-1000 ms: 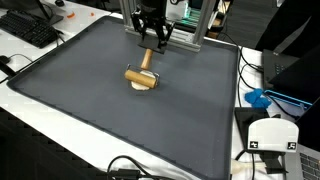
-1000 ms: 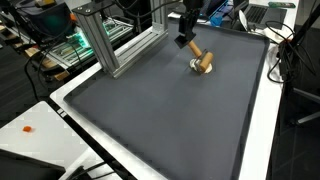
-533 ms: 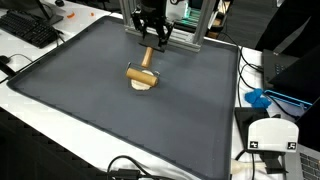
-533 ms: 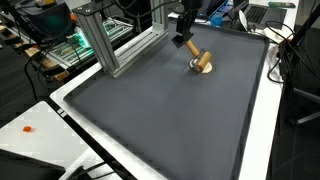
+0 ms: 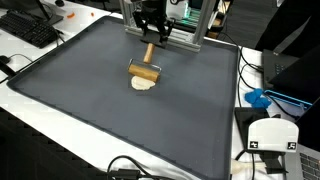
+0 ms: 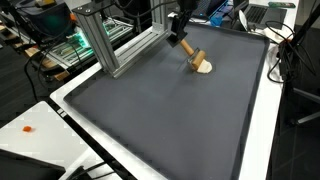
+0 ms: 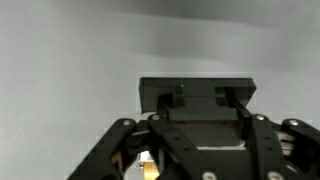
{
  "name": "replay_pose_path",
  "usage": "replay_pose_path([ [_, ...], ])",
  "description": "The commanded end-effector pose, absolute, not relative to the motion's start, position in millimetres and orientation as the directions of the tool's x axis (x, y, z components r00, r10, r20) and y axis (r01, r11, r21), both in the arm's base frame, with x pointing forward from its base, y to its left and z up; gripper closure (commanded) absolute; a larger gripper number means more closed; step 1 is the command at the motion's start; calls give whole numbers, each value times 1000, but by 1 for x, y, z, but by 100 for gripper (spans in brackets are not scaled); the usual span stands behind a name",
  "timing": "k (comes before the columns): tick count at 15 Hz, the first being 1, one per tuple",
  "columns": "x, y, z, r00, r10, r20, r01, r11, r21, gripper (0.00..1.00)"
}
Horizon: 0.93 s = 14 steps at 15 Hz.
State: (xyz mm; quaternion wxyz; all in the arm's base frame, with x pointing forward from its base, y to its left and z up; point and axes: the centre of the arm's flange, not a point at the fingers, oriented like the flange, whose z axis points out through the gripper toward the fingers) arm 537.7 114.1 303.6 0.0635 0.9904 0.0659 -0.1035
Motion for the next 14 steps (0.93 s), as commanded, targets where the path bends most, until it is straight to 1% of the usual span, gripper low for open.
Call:
replay_pose_path([
  [1,535,109,307,957,127,-260,157,-983,94,65],
  [14,532,104,311,929,144,-341,189,-977,101,65],
])
